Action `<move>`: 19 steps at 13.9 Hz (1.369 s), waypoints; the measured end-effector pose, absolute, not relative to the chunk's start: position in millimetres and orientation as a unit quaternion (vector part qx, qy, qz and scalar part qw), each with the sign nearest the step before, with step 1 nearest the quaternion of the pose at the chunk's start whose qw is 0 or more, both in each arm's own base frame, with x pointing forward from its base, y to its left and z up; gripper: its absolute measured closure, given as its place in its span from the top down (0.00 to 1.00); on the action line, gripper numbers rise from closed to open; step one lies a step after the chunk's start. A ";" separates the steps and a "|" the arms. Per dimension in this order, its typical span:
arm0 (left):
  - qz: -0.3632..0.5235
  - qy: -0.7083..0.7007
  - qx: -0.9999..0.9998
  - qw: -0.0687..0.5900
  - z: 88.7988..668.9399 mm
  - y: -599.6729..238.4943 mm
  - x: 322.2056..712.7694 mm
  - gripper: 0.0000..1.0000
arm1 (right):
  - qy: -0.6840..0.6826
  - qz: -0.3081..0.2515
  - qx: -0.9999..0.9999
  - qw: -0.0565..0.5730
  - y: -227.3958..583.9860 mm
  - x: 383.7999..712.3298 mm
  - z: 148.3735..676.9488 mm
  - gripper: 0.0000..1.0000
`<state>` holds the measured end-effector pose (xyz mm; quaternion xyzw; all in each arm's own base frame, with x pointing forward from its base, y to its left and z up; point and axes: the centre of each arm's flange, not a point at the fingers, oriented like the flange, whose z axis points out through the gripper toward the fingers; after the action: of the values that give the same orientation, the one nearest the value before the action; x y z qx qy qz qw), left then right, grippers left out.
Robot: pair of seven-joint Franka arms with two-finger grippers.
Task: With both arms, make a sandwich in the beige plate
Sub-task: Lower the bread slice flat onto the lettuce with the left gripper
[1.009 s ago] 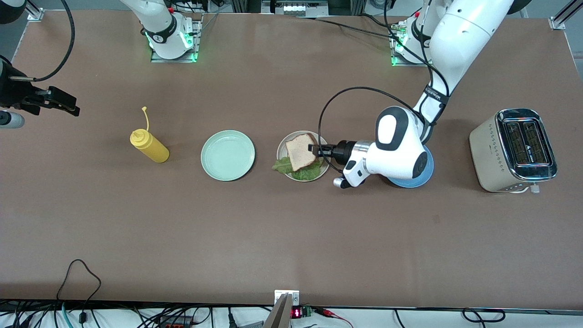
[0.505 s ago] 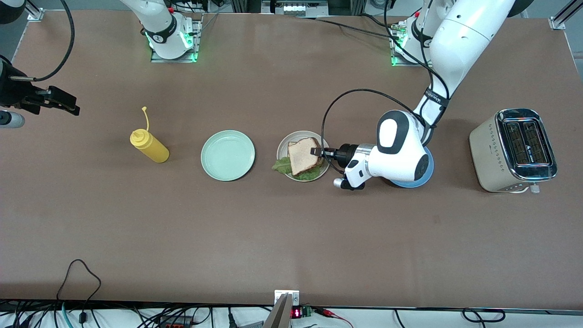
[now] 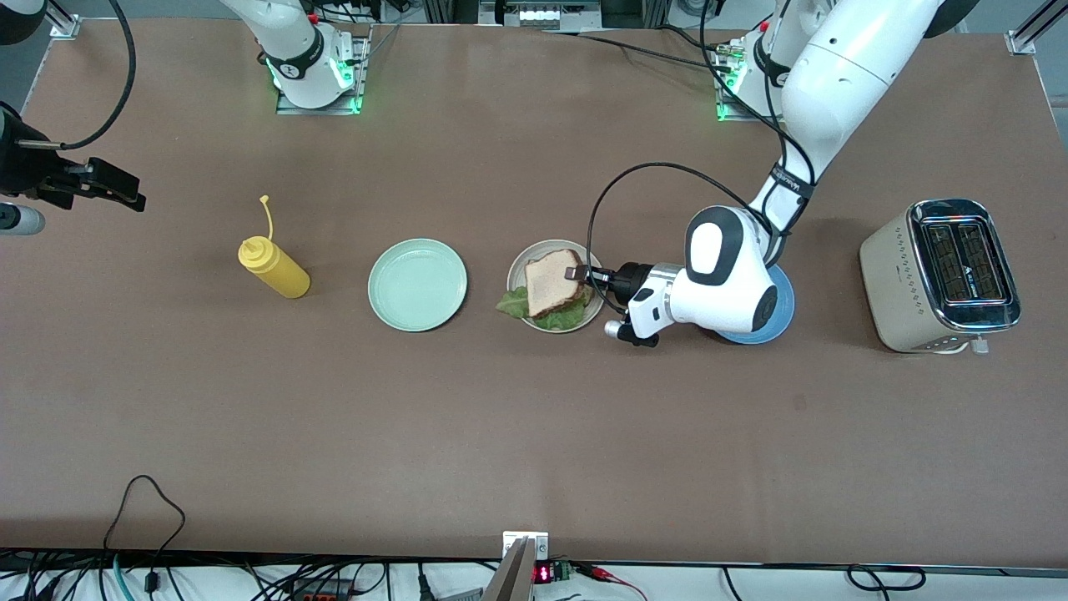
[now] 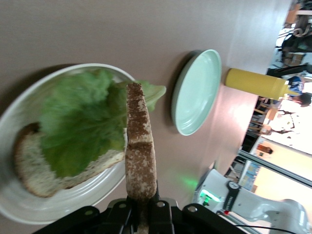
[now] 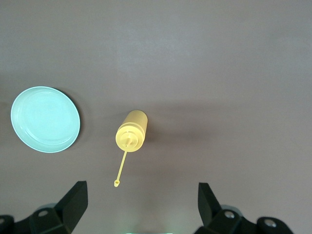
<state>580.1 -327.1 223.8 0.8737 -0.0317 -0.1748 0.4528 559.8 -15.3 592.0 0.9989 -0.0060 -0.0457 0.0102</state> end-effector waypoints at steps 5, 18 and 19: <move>-0.165 -0.047 0.862 0.476 212.3 -326.4 576.9 0.10 | -0.006 -0.046 0.999 0.010 -15.3 559.8 591.8 1.00; -0.139 -0.090 0.854 0.493 153.8 -280.5 577.4 0.10 | -0.010 -0.047 0.999 0.010 -18.9 562.5 588.0 1.00; -0.138 -0.095 0.853 0.494 147.7 -278.1 576.6 0.10 | -0.012 -0.046 0.999 0.010 -21.4 562.5 588.1 1.00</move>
<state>576.6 -278.1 147.7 0.8533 -0.0947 -0.1378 0.4940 562.5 -21.4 588.1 0.9988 -0.0125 -0.0462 0.0104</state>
